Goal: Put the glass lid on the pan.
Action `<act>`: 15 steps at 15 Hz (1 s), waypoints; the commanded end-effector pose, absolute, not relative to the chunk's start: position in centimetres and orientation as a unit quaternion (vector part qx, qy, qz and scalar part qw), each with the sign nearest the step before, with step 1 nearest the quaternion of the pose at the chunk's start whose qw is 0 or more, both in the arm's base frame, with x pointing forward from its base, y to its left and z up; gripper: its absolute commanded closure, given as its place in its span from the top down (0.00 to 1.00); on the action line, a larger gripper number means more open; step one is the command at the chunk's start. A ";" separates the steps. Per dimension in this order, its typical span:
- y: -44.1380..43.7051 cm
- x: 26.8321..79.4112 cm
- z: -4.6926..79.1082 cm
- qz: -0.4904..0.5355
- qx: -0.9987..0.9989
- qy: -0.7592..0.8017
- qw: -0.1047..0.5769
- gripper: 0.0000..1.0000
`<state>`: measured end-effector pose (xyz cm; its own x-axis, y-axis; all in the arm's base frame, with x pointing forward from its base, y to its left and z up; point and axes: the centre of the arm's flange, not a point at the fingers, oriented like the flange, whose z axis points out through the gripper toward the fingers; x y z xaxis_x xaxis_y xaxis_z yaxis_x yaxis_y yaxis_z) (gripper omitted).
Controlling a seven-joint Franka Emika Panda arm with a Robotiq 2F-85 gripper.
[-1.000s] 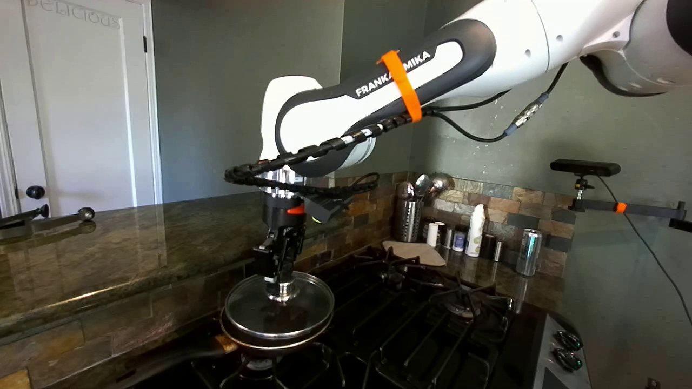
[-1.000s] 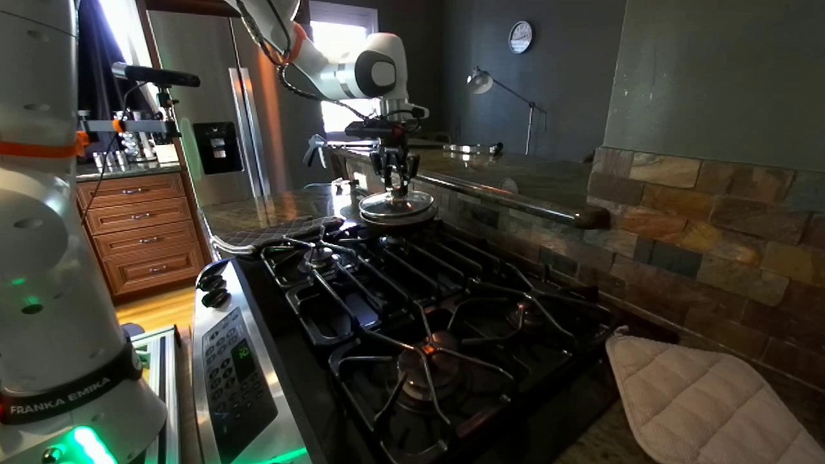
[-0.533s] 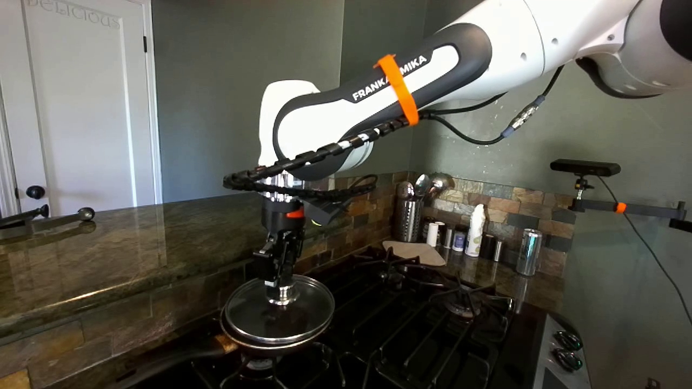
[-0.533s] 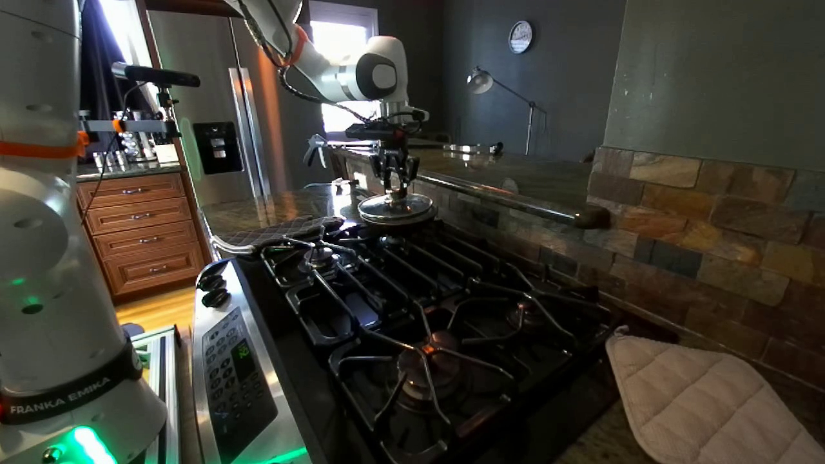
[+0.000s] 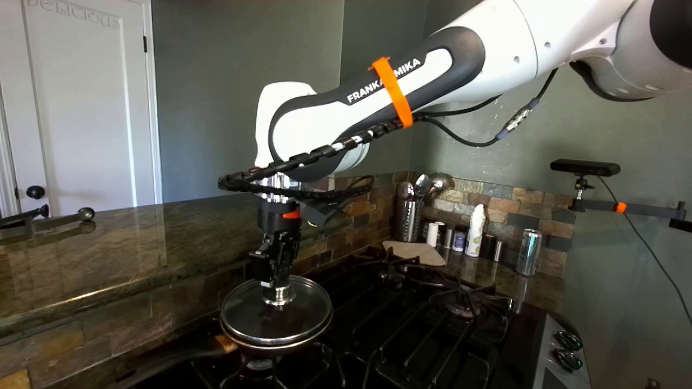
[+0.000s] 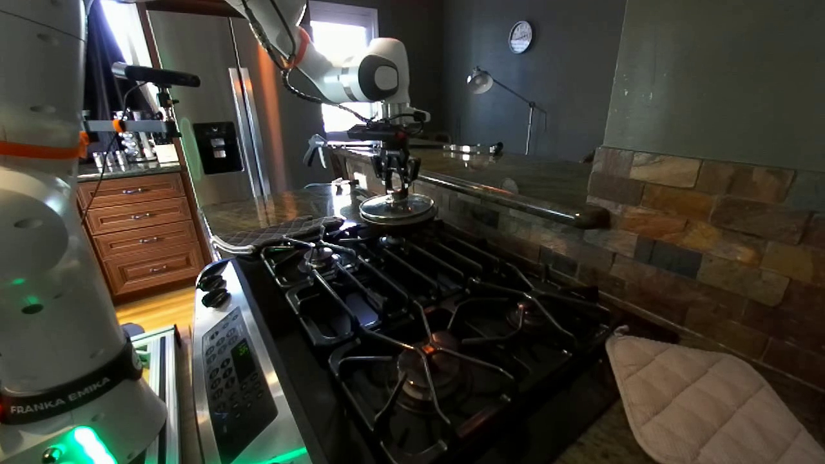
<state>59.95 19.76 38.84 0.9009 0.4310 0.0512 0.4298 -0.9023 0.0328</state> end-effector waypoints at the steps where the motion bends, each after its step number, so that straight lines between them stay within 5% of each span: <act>1: 20.2 60.7 39.1 0.025 0.973 0.230 0.007 0.23; 15: 20.3 61.4 38.2 0.020 0.972 0.233 0.006 0.23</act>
